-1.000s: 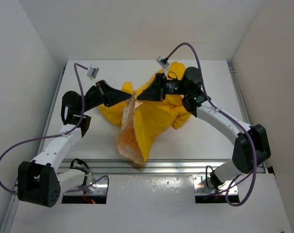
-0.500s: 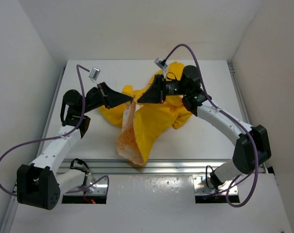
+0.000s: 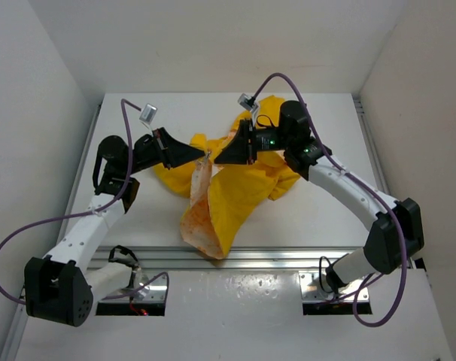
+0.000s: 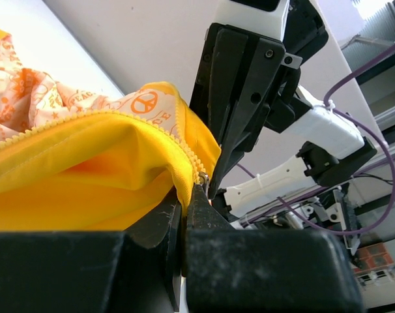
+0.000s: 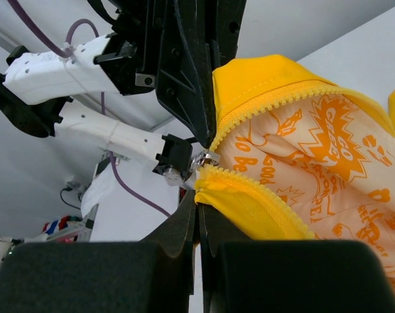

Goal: Zip up the jacket

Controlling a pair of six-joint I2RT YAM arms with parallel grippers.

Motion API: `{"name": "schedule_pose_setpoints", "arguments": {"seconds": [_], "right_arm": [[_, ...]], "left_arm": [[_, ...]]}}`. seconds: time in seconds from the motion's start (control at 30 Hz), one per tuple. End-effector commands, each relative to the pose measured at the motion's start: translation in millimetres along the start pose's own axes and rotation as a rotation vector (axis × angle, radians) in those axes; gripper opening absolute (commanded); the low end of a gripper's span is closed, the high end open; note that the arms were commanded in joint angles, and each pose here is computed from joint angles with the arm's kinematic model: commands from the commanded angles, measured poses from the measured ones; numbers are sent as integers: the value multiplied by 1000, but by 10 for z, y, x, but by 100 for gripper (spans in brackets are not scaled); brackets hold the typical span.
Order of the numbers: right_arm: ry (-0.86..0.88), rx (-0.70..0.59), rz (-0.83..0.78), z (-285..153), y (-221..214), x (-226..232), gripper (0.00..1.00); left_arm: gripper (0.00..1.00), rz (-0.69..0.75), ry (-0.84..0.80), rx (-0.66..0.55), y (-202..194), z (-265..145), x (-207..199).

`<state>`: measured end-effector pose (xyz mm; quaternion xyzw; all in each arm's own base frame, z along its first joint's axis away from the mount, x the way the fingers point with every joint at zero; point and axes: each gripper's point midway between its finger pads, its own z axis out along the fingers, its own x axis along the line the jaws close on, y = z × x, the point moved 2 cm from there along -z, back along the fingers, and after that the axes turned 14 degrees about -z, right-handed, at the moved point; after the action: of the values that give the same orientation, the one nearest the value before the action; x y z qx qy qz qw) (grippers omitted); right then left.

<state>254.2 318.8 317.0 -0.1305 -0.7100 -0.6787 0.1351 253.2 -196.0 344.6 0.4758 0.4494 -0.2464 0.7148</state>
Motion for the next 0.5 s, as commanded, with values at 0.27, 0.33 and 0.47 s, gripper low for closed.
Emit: {"name": "schedule_pose_setpoints", "arguments": {"seconds": [0.27, 0.33, 0.47], "right_arm": [[101, 46, -147, 81, 200, 305, 0], [108, 49, -155, 89, 190, 313, 0], [143, 90, -153, 118, 124, 390, 0]], "left_arm": [[0, 170, 3, -36, 151, 152, -339], [0, 197, 19, -40, 155, 168, -316], [0, 177, 42, -70, 199, 173, -282]]}}
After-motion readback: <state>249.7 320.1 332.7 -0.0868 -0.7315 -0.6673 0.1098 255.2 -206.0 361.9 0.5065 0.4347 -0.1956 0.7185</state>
